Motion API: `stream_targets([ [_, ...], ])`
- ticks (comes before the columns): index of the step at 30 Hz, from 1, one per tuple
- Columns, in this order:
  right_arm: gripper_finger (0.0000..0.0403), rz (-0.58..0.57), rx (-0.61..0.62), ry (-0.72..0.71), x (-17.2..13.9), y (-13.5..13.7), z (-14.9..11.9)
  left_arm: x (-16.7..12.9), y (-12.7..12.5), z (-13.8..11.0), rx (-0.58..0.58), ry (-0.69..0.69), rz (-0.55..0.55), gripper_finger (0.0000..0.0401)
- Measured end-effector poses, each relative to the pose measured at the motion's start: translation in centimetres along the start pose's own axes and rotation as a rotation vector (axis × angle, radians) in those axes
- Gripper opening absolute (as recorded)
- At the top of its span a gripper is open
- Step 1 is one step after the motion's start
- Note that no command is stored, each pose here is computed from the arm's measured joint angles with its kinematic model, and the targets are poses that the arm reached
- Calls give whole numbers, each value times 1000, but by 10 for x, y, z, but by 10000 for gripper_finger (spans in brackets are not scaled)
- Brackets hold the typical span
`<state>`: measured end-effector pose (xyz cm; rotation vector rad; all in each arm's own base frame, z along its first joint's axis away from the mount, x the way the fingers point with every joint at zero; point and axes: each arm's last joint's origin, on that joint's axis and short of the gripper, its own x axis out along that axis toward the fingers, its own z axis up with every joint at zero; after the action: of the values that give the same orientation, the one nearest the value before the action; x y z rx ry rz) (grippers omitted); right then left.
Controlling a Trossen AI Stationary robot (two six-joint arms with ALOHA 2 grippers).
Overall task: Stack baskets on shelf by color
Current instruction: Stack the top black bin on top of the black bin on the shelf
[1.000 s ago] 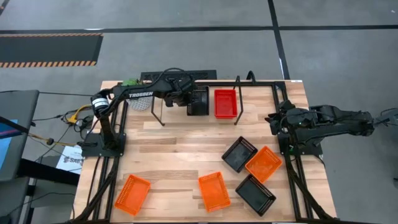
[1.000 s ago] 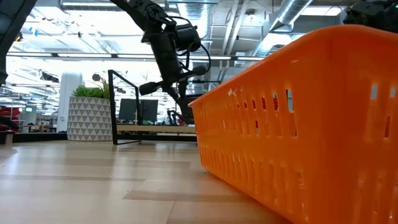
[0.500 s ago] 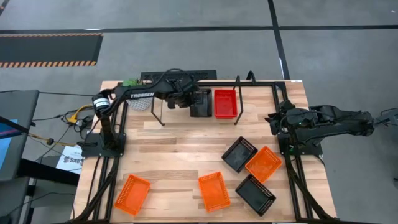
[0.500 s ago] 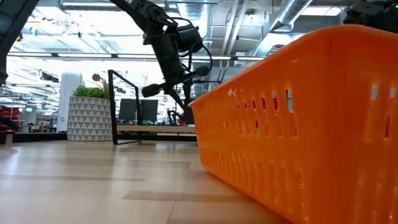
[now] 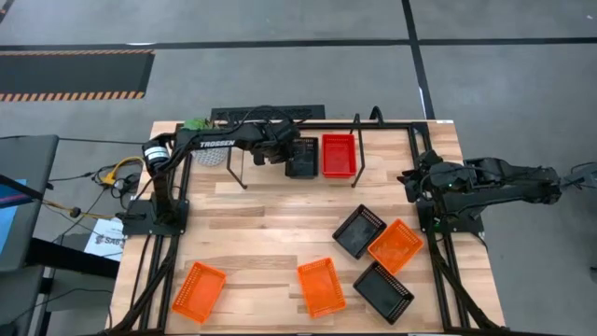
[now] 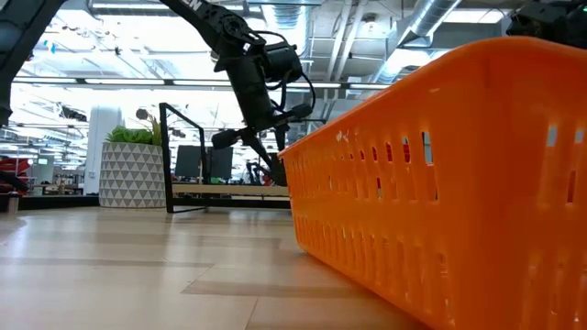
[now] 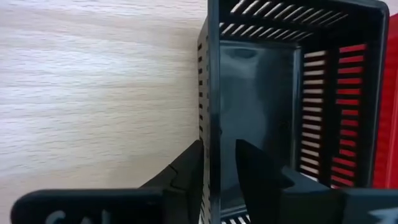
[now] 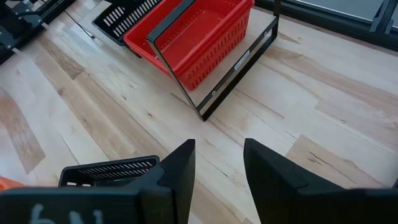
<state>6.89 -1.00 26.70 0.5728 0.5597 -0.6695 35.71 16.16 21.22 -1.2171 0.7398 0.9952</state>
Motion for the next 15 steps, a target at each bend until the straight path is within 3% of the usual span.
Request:
stream_targets([
  [15,159,0,-2,1,0,0,0,-1,-2,8,3,-32,-49,125],
])
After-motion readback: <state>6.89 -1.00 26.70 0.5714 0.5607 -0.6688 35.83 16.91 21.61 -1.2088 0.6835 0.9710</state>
